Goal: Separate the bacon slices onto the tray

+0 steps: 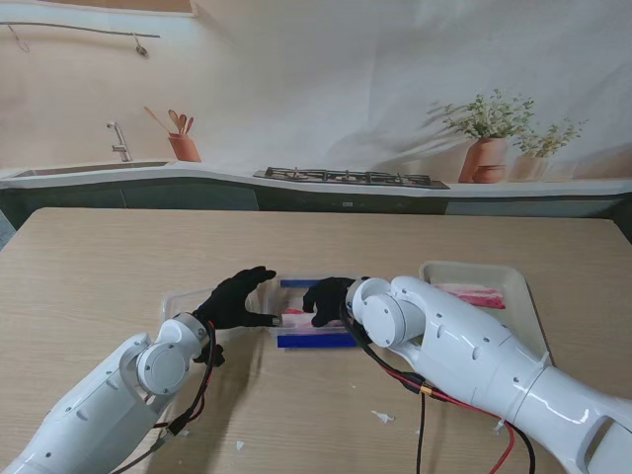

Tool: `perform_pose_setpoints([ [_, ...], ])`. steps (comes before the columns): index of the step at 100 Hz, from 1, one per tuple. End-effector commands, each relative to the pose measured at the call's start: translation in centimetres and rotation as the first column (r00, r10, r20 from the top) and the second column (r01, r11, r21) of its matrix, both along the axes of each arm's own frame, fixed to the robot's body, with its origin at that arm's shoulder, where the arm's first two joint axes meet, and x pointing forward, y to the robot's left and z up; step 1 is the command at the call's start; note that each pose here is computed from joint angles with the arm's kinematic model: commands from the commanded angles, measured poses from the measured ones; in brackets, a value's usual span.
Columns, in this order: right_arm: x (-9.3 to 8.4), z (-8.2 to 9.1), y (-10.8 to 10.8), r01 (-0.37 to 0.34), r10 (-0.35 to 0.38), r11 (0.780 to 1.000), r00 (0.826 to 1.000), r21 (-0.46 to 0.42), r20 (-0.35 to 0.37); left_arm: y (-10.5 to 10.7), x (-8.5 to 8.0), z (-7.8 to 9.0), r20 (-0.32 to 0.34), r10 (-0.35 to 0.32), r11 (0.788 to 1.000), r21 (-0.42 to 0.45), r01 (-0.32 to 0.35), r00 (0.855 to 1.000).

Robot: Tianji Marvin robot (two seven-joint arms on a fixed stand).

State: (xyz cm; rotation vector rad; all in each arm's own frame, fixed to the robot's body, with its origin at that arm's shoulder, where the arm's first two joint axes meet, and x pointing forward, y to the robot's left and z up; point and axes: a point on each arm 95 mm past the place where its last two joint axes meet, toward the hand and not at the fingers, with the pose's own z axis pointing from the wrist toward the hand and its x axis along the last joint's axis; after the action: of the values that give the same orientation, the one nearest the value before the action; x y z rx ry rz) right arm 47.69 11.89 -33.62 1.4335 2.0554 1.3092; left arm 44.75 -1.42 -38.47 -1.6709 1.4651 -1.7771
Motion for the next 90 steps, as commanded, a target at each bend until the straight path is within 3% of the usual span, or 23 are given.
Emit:
perform_pose_setpoints([
  [1, -0.3, -0.4, 0.3, -0.016, 0.016, 1.000, 1.000, -0.009, -0.014, -0.3, -0.1, 0.1, -0.009, -0.009, 1.000, 0.002, 0.009, 1.000],
  [29, -0.1, -0.4, 0.4, -0.051, 0.051, 0.999, 0.999, -0.010, 0.006, -0.2, -0.1, 0.1, -0.008, -0.009, 1.000, 0.001, 0.009, 1.000],
  [64, 0.2, 0.6, 0.3, -0.049, 0.047, 0.999, 0.994, 0.020, 0.096, -0.2, -0.1, 0.1, -0.006, -0.008, 1.000, -0.002, 0.008, 1.000],
  [90, 0.2, 0.6, 0.0, -0.049, 0.048, 0.999, 0.992, 0.007, 0.113, -0.2, -0.1, 0.1, -0.008, -0.008, 1.000, -0.002, 0.008, 1.000],
])
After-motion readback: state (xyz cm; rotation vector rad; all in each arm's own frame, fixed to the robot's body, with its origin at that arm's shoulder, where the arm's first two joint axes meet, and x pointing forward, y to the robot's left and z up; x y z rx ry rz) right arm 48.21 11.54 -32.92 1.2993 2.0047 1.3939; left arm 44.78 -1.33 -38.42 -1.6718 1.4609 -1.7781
